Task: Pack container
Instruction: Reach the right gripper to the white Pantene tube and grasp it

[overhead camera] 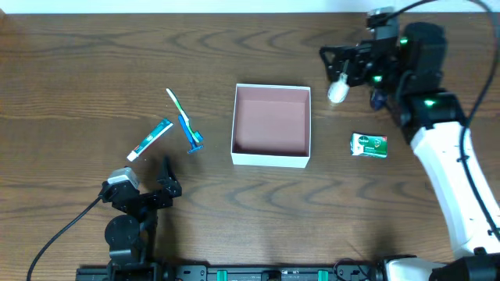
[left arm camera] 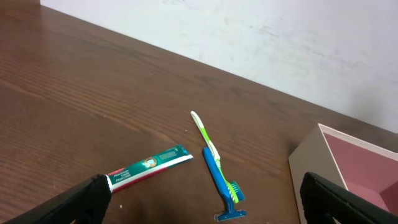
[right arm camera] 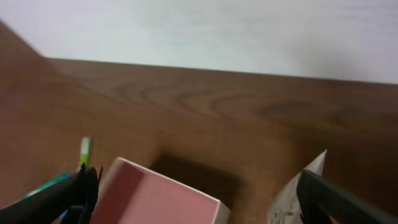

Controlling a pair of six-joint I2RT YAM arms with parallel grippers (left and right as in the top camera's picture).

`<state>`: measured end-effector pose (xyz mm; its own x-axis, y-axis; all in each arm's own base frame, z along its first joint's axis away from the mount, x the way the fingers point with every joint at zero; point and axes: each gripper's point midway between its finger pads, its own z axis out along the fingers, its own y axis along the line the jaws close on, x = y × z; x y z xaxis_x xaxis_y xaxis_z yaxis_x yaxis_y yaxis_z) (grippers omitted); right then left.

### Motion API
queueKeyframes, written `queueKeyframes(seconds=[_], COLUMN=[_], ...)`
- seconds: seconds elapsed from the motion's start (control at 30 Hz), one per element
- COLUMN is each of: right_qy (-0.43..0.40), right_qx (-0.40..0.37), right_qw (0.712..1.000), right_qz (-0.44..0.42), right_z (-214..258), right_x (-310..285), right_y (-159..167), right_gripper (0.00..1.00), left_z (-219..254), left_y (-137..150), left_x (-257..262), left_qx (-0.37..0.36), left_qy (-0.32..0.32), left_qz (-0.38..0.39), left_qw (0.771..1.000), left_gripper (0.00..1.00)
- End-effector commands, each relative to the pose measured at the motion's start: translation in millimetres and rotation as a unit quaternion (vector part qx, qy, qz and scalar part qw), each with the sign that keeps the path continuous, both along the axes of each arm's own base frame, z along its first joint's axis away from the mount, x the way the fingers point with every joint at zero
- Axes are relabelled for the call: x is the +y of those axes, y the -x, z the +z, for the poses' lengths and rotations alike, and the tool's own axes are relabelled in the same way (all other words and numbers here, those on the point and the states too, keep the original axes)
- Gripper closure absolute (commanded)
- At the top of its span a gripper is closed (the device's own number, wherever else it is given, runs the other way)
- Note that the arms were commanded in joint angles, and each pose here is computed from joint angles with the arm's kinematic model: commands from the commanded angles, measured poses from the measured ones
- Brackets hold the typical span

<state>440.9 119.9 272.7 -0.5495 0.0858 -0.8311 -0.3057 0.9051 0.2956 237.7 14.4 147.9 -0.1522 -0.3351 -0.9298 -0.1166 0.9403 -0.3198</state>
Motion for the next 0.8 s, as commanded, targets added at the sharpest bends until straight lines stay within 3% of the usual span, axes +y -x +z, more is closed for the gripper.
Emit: queueKeyframes(seconds=[0.0,0.2,0.6,0.7,0.77], right_qy=[0.070,0.093,0.097,0.094,0.095], right_qx=[0.003,0.040,0.079,0.094,0.097], right_qw=[0.993,0.975,0.964,0.961,0.960], right_qz=[-0.096,-0.198,-0.235,-0.243,-0.244], right_z=[-12.7,-39.9,-79.8,-93.7,-97.1], right_x=[-14.1,-30.2,-38.4,-40.1,-40.7], right_y=[-11.0,-13.5,-25.7,-28.7,-29.6], right_gripper=[0.01,0.01,0.01,0.12,0.24], left_z=[-13.9,-14.0,-14.0,-14.0,-14.0], left_y=[-0.3,-0.3,-0.3,-0.3,-0.3], left_x=[-0.7,-0.7,-0.7,-0.7,-0.7], left_qx=[0.015,0.015,0.015,0.015,0.015], left_qy=[-0.002,-0.002,-0.002,-0.002,-0.002], left_qz=[-0.004,-0.004,-0.004,-0.004,-0.004], left_qw=[1.000,1.000,1.000,1.000,1.000], left_gripper=[0.02,0.02,0.02,0.02,0.02])
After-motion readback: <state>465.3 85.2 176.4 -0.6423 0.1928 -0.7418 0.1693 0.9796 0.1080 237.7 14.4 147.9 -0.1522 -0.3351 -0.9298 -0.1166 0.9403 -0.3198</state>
